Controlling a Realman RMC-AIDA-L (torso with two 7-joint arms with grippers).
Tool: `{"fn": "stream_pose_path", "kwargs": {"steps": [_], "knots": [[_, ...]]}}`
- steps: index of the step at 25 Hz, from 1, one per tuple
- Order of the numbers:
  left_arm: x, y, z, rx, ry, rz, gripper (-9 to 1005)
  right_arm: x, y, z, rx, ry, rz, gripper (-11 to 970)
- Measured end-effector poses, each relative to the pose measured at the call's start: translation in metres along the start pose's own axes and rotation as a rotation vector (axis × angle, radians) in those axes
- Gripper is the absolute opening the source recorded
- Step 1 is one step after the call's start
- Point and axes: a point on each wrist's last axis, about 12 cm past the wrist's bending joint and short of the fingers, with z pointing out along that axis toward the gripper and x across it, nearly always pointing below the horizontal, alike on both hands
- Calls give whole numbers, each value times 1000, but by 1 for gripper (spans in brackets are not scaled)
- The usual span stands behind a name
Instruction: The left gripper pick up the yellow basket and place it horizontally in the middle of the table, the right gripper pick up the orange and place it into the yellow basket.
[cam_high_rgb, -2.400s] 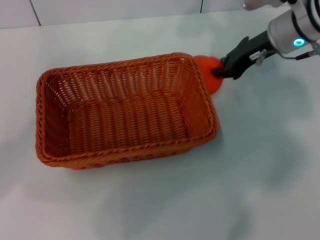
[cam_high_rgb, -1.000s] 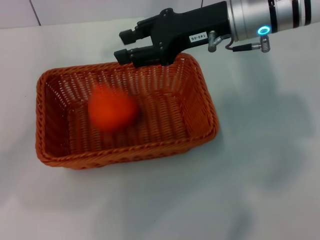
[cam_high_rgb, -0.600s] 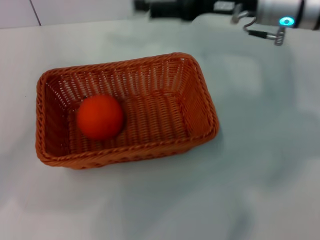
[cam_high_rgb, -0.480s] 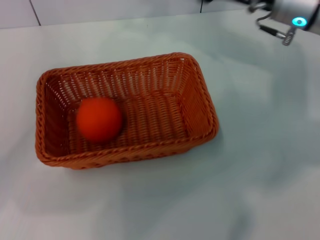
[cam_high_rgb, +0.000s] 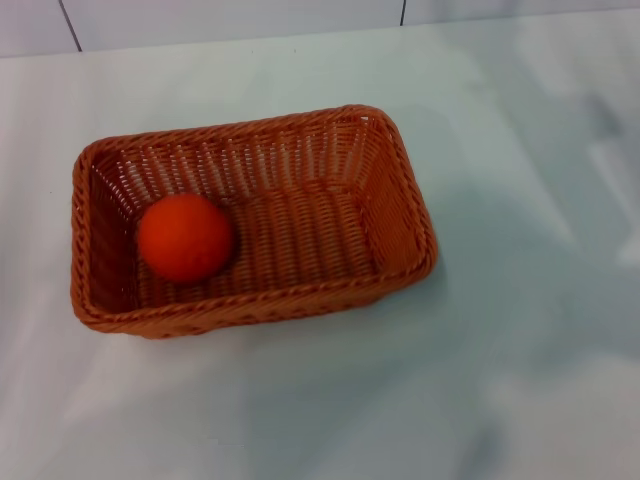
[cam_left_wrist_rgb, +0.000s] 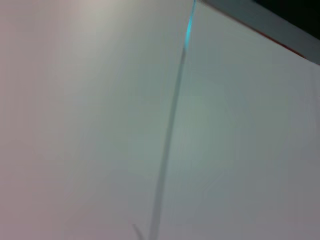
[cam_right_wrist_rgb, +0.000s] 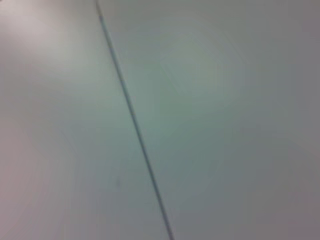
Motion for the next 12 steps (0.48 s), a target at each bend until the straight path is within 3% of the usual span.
{"fn": "stream_pose_path", "kwargs": {"steps": [5,12], "knots": [[7,-12,-15,-138,-91,232,751,-4,5,-7,-39,-31,-27,929],[7,-12,-19,-166,-90,248,751,-4,16,-12,-124,-37,-37,929]]}}
